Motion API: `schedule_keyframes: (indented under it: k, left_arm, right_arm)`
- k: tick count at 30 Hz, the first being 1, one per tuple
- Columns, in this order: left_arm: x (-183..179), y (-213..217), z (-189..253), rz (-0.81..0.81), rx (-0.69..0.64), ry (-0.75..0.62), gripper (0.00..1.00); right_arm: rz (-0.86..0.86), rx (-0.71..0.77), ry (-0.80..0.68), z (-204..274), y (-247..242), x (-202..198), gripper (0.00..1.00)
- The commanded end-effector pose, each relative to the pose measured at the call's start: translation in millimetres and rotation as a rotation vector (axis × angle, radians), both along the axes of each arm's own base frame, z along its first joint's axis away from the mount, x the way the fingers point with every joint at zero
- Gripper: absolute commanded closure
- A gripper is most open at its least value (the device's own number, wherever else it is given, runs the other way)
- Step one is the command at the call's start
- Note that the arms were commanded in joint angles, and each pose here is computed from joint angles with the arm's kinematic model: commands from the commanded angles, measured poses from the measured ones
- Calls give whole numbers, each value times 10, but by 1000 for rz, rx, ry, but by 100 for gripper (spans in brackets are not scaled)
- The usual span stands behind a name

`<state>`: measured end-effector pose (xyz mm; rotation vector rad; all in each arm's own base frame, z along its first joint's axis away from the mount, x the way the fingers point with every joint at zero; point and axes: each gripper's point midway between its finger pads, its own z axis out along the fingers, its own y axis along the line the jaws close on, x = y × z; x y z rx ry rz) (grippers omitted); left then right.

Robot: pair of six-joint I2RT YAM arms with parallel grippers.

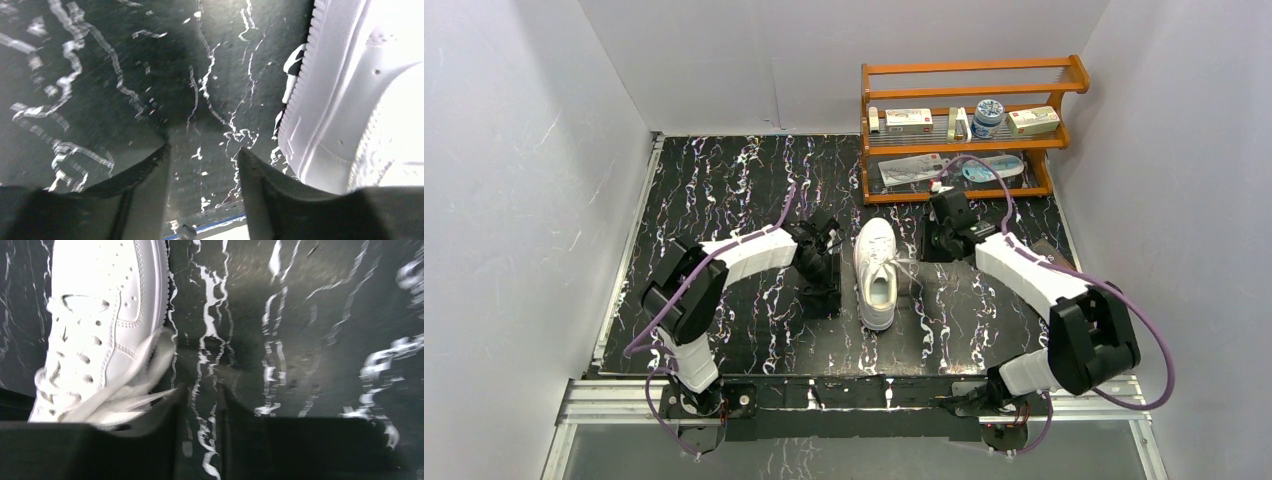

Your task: Tie the shoes

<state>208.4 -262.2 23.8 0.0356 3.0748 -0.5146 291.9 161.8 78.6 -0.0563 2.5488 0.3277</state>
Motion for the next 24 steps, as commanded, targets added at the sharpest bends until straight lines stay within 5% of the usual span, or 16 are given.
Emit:
schedule_keyframes:
  k: [1,4,5,9,18,24]
  left_arm:
    - [148,280,589,18,96,-153,45]
    - [234,463,916,54,153,-236,31]
    - [244,535,1017,75,169,-263,29]
    - [357,687,1688,154,102,-474,25]
    - [517,955,4347,217,-278,-1282,14]
    - [398,1250,4984,249,-273,-1493,13]
  right_arm:
    - [66,-23,-95,704,-116,-7,45]
    - [72,-17,-113,1079,-169,-119,5]
    - [62,-23,-119,1188,-214,-168,2]
    - [6,-42,-242,1766,-462,-336,2]
    - [-73,66,-537,3162,-760,-723,1]
    - [-53,152,-657,3697,-741,-836,1]
